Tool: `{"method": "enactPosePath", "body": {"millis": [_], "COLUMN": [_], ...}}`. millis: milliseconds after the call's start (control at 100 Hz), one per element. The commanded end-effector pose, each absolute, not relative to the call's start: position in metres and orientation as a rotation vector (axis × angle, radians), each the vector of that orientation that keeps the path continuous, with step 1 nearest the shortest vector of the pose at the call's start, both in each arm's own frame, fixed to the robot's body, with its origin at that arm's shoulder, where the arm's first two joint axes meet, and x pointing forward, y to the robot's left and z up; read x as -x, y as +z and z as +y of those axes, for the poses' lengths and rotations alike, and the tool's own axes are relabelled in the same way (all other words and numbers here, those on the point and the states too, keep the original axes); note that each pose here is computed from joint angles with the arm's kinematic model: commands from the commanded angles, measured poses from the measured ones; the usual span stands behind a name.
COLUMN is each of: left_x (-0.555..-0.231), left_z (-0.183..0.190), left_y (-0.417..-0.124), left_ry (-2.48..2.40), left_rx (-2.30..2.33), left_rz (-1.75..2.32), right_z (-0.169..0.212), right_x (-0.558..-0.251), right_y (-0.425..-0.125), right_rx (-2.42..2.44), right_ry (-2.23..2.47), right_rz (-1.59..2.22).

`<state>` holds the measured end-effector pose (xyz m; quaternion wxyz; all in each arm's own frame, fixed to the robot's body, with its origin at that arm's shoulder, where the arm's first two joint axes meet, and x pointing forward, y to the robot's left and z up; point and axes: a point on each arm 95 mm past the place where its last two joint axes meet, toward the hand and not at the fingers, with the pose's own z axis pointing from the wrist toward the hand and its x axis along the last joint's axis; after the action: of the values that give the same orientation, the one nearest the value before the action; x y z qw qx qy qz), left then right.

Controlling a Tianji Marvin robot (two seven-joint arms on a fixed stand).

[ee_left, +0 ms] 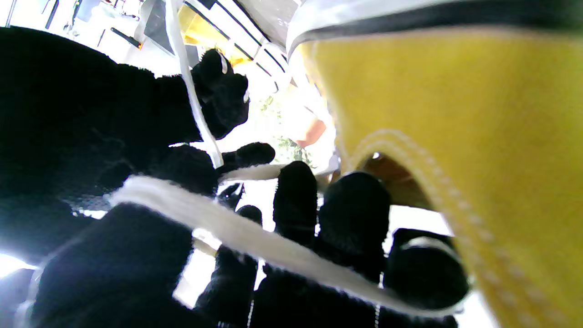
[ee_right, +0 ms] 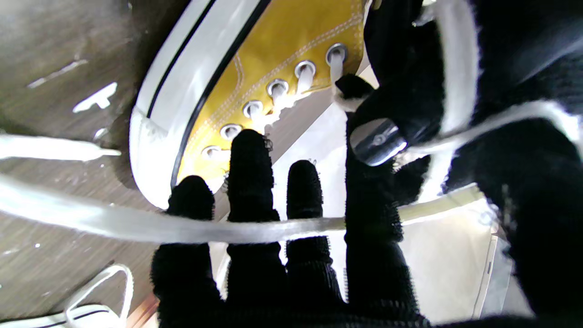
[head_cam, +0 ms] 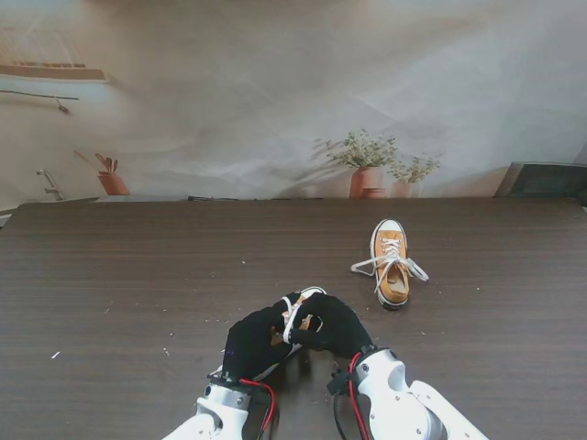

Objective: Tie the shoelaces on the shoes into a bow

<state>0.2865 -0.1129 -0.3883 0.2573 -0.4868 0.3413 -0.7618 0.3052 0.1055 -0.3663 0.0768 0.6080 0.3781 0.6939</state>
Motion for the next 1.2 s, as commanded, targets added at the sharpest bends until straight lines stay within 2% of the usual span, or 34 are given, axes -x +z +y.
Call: {"method": "enactPosePath", "body": {"millis": [0, 540, 1190], "left_x": [-0.287, -0.278, -0.274], "left_z": [-0.115, -0.115, -0.108], "left_y": [-0.386, -0.385, -0.387], "left_ry": [-2.072, -2.124, -2.189], "left_rx": [1.327, 1.400, 1.626], "left_rz": [0.934, 0.937, 0.863], "right_z": [0.108, 0.118, 0.113], "right_x": [-0.304, -0.304, -0.299], "right_y": [-0.367, -0.366, -0.356], "right_rx": [-1.843, -2.014, -2.062], "right_ry": [2.076, 2.087, 2.152], "right_rz": [1.156, 1.063, 0.934]}}
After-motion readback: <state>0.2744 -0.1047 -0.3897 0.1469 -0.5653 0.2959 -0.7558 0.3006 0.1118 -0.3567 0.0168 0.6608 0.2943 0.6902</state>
